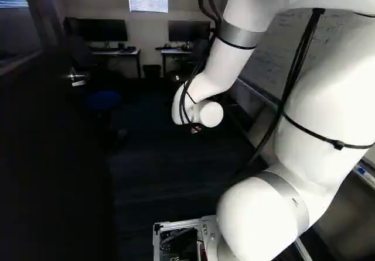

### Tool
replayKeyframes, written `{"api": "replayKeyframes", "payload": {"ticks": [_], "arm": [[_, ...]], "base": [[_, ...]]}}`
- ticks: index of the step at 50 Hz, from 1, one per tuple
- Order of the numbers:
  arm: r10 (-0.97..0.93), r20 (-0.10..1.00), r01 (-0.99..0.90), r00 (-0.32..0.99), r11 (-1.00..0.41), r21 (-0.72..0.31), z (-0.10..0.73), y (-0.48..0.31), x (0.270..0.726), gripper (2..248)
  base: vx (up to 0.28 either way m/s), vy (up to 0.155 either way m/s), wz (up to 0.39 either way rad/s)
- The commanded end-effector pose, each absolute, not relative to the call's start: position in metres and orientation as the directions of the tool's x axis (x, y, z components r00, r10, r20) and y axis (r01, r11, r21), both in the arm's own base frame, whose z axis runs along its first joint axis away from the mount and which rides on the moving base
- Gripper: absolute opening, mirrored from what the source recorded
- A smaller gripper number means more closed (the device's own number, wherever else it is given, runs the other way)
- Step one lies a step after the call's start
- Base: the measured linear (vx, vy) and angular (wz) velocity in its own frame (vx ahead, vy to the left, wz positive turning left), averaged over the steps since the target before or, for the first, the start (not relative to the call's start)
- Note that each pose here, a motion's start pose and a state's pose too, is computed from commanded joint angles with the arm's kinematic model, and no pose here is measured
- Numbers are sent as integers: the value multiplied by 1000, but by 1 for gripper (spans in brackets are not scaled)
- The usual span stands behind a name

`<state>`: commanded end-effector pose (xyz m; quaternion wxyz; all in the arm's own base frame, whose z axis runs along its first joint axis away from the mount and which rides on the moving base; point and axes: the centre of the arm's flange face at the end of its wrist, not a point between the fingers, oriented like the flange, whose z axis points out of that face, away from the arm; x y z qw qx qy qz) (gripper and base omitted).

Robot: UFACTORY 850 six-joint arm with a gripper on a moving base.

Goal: Open the door and move inside

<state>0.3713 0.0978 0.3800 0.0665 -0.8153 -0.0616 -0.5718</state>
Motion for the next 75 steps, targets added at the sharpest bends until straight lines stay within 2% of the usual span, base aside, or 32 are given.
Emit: {"api": "replayKeyframes", "payload": {"ticks": [75], "arm": [[24, 941, 177, 338, -984, -38, 380, 98, 371, 247]], "base": [[246, 3, -19]]}}
